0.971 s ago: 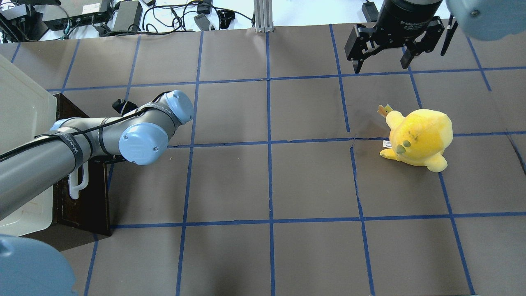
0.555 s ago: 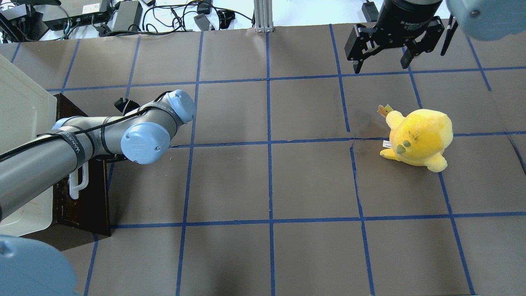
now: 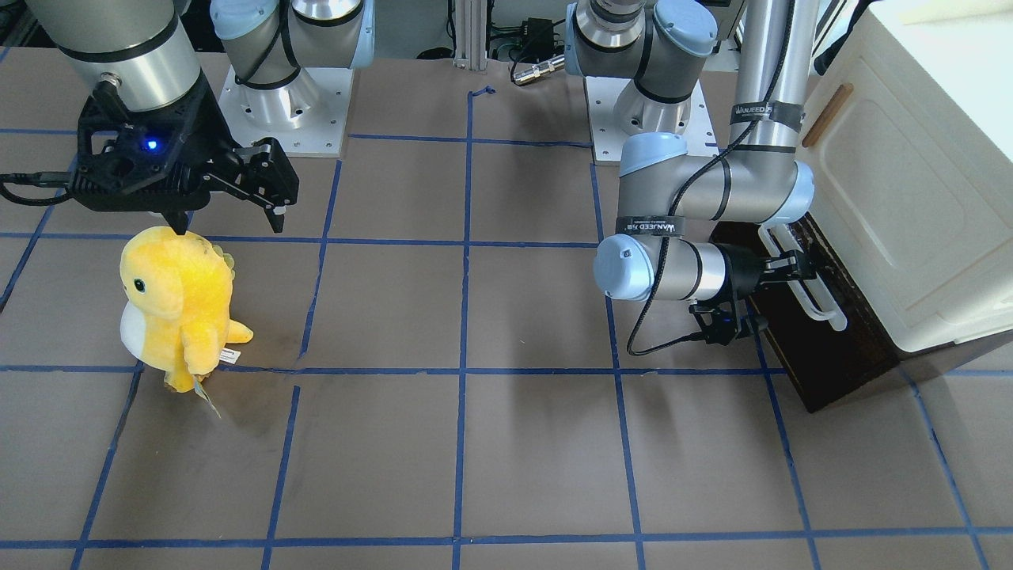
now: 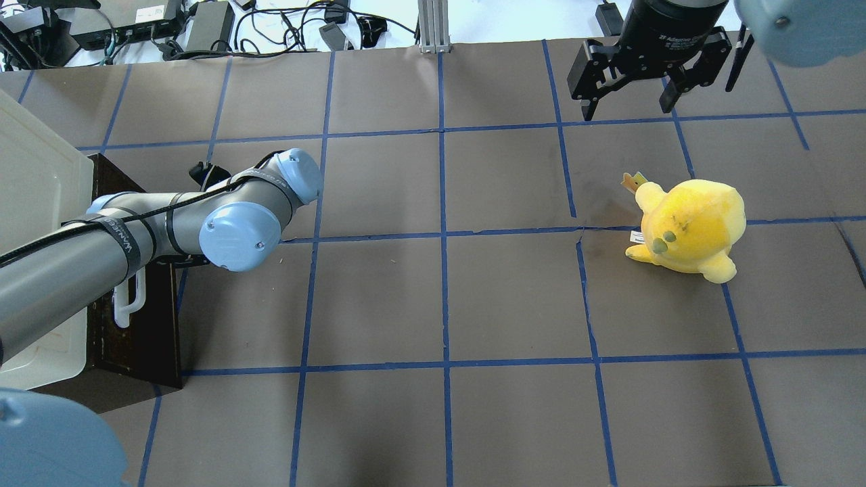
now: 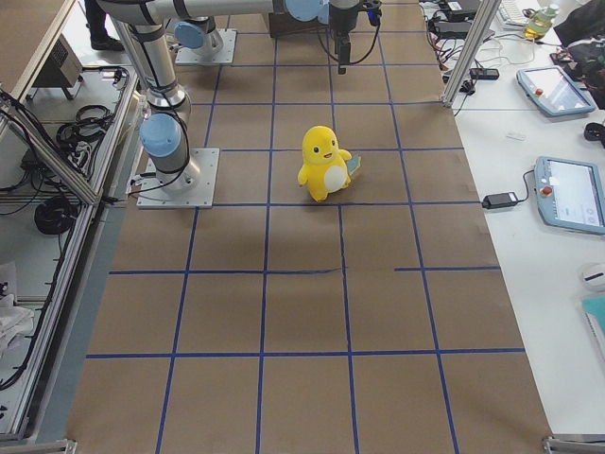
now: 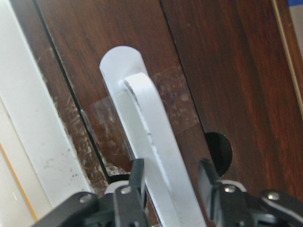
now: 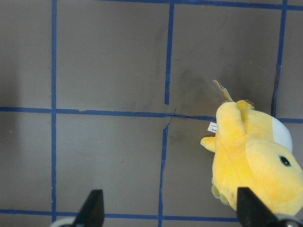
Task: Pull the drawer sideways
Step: 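Close the left gripper on the white drawer handle, then pull the handle with the left gripper, sliding the drawer out of the cabinet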
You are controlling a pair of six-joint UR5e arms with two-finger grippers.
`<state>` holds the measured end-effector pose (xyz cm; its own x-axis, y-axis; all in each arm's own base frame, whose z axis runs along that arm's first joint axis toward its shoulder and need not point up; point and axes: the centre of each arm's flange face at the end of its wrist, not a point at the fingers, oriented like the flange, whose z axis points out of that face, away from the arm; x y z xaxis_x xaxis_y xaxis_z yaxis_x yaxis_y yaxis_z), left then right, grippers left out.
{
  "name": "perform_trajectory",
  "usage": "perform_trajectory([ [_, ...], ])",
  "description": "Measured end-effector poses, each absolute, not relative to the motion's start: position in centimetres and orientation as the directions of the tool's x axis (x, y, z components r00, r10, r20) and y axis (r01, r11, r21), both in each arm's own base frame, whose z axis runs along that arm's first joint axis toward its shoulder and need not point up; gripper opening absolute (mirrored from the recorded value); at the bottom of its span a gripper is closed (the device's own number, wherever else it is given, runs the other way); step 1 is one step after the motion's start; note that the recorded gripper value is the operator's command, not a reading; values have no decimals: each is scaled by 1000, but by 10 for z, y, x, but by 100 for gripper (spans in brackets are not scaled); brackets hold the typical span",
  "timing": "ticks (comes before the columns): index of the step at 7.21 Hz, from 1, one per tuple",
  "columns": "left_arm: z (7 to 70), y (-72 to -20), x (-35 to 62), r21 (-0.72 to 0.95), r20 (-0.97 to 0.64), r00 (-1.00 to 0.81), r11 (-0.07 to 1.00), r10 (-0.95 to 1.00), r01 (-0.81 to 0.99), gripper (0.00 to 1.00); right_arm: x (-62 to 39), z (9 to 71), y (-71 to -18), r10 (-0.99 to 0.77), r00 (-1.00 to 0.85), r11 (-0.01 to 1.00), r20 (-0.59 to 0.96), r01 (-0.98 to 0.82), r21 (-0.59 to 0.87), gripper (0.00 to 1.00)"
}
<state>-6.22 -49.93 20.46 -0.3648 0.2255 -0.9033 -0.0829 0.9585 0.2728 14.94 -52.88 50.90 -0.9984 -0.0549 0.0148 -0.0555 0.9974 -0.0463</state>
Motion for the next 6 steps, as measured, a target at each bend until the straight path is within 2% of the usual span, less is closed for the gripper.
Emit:
perform_trajectory([
  [2, 204, -500, -62, 272, -903, -366, 959, 224, -84, 31, 149, 509, -529, -55, -998, 997, 15, -55, -46, 100],
  [6, 204, -501, -63, 272, -900, -375, 959, 222, -85, 30, 149, 509, -529, -55, -998, 997, 15, -56, -46, 100],
])
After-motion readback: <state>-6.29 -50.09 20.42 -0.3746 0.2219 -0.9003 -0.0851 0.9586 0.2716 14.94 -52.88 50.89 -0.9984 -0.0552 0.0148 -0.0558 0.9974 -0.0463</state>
